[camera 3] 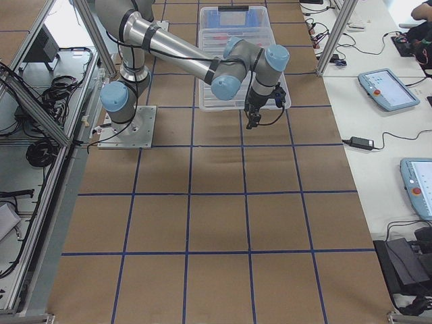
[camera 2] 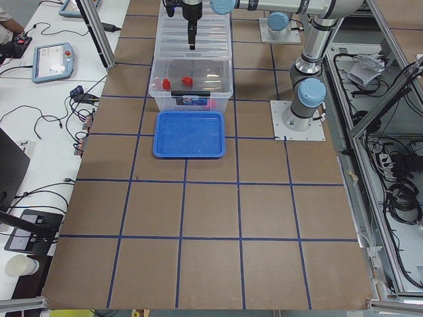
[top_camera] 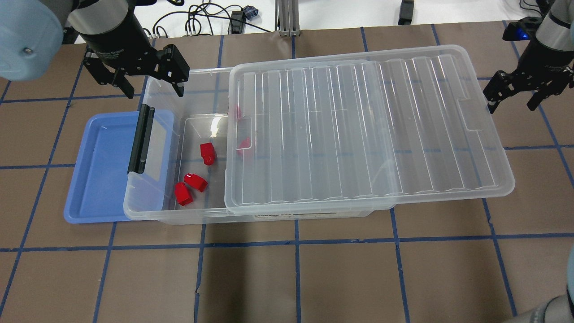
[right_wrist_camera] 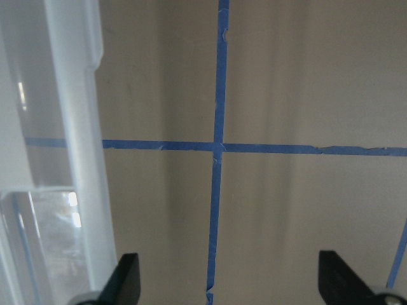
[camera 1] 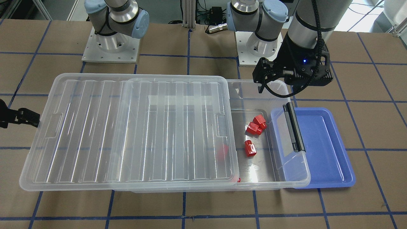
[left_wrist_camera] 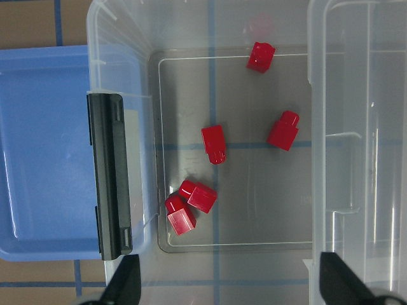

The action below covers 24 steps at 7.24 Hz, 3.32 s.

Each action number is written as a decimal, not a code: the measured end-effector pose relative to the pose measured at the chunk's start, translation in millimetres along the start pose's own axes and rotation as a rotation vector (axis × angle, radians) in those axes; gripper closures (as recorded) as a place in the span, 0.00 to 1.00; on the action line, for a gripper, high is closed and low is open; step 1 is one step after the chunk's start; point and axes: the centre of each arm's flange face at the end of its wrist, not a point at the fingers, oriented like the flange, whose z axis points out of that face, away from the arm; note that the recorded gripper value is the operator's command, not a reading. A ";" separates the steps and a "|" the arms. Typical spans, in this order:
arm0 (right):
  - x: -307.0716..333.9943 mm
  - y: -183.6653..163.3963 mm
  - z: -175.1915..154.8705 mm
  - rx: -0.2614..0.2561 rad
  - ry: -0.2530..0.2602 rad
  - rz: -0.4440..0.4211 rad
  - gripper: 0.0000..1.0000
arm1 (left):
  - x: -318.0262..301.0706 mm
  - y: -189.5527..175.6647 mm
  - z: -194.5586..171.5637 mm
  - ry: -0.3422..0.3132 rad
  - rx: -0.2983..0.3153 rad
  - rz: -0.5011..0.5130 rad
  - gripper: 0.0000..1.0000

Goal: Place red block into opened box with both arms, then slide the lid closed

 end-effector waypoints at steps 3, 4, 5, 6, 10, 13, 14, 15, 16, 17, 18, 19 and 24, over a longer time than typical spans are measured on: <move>-33.7 -3.5 -3.0 0.000 -0.004 0.033 0.00 | -0.3 2.2 -3.5 -0.003 0.006 0.000 0.00; -42.0 -4.5 -2.5 0.000 -0.007 0.042 0.00 | -0.4 2.5 -3.8 -0.004 0.007 0.000 0.00; -48.9 -4.6 -0.6 -0.001 -0.014 0.049 0.00 | -0.5 2.9 -4.9 -0.004 0.010 0.000 0.00; -55.6 -3.7 2.2 -0.005 -0.022 0.067 0.00 | -0.5 3.3 -6.0 -0.004 0.013 0.000 0.00; -96.9 -5.1 0.9 -0.001 -0.014 0.106 0.00 | -0.7 3.8 -5.6 -0.006 0.015 0.001 0.00; -133.2 -6.2 0.4 0.003 -0.004 0.144 0.00 | -0.8 2.9 -5.7 -0.005 0.014 0.001 0.00; -145.0 -6.3 0.3 0.005 0.000 0.156 0.00 | -1.0 3.5 -6.4 -0.005 0.015 0.001 0.00; -153.0 -6.1 0.2 0.006 0.002 0.163 0.00 | -1.7 3.6 -7.2 -0.006 0.016 -0.001 0.00; -159.8 -5.8 0.2 0.007 0.000 0.171 0.00 | -2.5 3.7 -8.1 -0.006 0.018 -0.002 0.00; -166.7 -5.6 0.2 0.008 -0.004 0.179 0.00 | -2.8 3.7 -8.3 -0.005 0.019 -0.003 0.00; -171.8 -5.4 0.1 0.009 -0.006 0.190 0.00 | -2.9 3.1 -7.1 -0.005 0.017 -0.003 0.00; -175.1 -5.3 0.0 0.010 -0.009 0.194 0.00 | -2.8 2.5 -6.0 -0.004 0.015 -0.003 0.00; -180.4 -5.2 -0.5 0.011 -0.043 0.197 0.00 | -2.1 4.2 -8.5 -0.004 0.019 -0.004 0.00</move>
